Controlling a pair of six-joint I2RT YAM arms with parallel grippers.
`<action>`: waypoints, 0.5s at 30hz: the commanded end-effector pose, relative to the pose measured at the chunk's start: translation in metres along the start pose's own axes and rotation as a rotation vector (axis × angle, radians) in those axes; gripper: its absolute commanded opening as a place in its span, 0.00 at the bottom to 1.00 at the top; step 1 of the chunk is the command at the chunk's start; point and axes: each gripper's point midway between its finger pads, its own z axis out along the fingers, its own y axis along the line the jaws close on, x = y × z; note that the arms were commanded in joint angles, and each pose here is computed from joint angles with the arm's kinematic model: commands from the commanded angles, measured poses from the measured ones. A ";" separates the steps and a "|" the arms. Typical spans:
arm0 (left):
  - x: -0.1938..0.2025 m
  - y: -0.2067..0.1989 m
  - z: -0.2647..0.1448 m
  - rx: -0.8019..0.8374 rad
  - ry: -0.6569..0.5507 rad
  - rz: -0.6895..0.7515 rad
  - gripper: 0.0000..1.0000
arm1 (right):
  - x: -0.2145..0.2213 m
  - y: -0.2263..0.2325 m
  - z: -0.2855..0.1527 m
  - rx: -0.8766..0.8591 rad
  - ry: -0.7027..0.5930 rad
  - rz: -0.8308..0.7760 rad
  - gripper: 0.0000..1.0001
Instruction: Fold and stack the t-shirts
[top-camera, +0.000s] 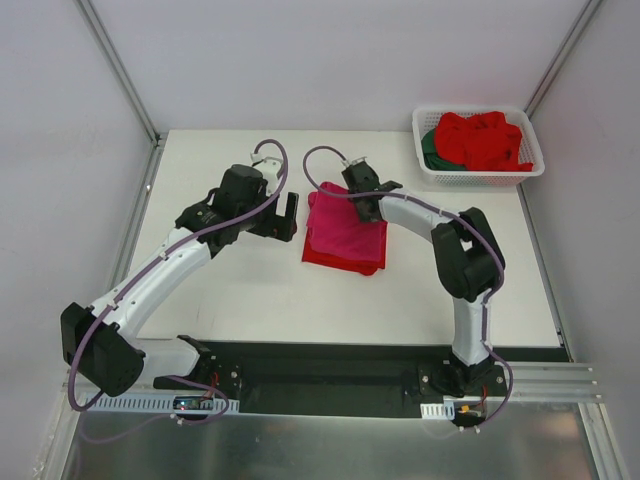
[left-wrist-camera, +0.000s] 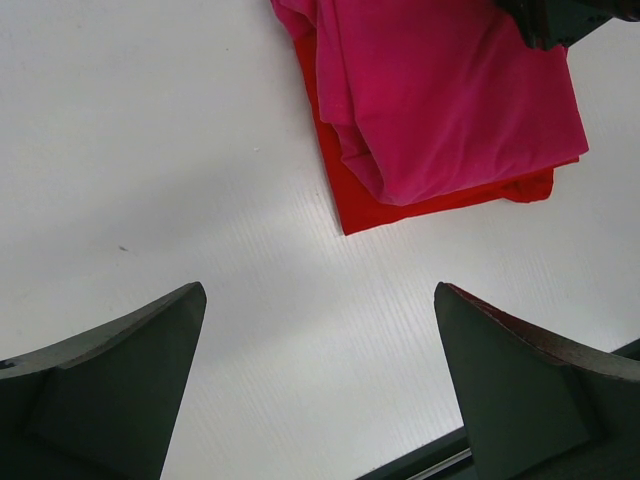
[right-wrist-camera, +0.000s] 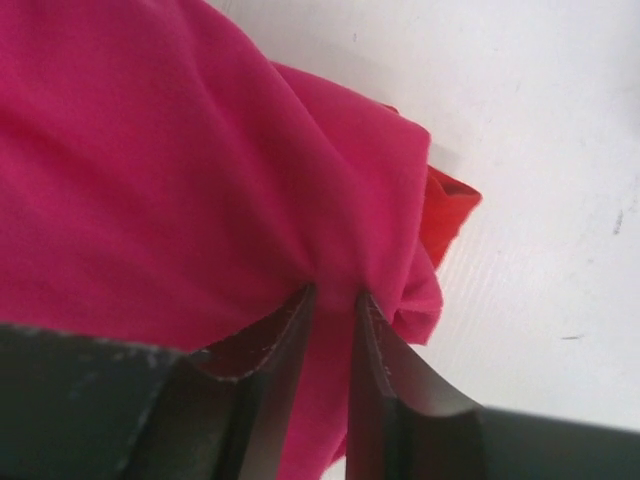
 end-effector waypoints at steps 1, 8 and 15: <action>0.004 -0.002 -0.001 -0.003 0.007 0.018 0.99 | 0.003 -0.004 0.005 0.008 0.058 -0.033 0.27; 0.003 -0.004 -0.004 0.004 -0.004 0.015 0.99 | 0.000 -0.017 -0.003 0.058 0.038 -0.022 0.45; 0.003 -0.008 -0.007 0.014 -0.011 0.021 0.99 | -0.018 -0.042 -0.053 0.173 -0.162 0.004 0.60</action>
